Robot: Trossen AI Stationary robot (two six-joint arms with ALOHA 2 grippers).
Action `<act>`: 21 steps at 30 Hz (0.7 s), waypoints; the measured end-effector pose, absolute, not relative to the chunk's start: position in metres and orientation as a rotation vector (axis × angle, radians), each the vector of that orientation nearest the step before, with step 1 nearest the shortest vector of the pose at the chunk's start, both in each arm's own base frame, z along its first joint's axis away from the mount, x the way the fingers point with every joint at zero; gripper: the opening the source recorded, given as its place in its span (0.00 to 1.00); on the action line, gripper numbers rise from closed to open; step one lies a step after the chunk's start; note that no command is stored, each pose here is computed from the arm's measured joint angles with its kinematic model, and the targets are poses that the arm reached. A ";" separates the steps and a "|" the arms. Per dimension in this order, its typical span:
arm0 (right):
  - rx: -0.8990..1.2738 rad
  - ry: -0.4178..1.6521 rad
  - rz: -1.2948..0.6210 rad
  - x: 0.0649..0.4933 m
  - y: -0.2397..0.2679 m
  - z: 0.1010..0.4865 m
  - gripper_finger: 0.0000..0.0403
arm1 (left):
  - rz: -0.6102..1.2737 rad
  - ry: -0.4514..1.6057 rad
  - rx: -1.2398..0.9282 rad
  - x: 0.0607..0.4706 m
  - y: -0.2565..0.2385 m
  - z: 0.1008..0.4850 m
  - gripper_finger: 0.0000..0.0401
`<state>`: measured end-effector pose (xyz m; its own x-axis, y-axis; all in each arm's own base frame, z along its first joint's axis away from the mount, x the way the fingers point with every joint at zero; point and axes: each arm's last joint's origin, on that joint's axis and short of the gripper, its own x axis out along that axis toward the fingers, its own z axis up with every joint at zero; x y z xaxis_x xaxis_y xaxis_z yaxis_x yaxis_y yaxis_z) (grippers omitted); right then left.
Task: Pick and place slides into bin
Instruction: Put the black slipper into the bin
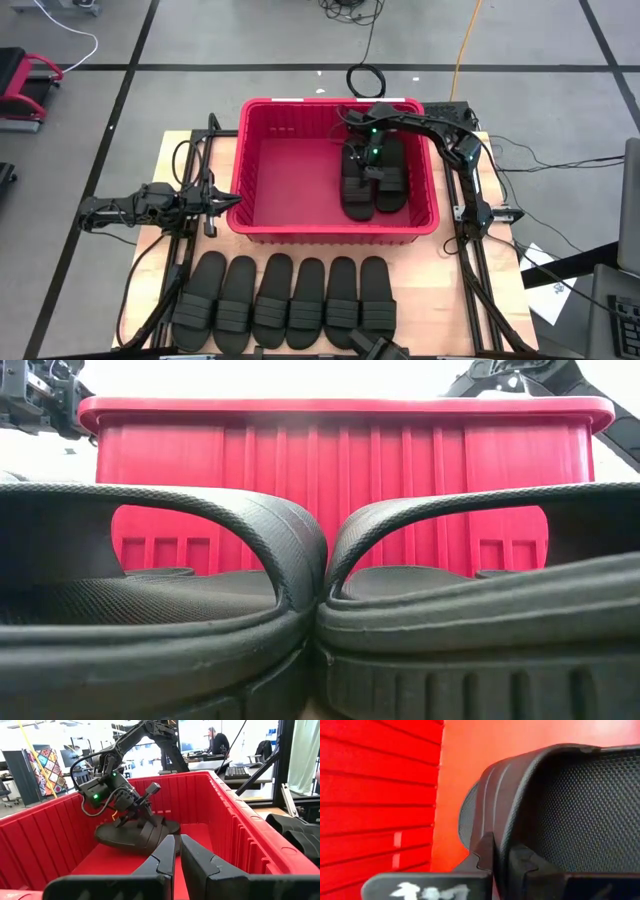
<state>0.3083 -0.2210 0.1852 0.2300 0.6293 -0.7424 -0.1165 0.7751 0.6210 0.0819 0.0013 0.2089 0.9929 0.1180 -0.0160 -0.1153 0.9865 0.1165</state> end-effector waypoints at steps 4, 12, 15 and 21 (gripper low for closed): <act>0.528 1.232 0.530 0.303 -0.226 0.182 0.02 | 0.117 0.024 0.134 0.082 0.001 0.209 0.08; 0.583 1.227 0.494 0.295 -0.230 0.172 0.02 | 0.117 0.024 0.137 0.082 0.001 0.209 0.08; 0.592 1.230 0.477 0.294 -0.231 0.168 0.02 | 0.117 0.024 0.136 0.082 0.001 0.209 0.08; 0.560 1.237 0.471 0.296 -0.230 0.167 0.03 | 0.118 0.024 0.124 0.082 0.001 0.209 0.08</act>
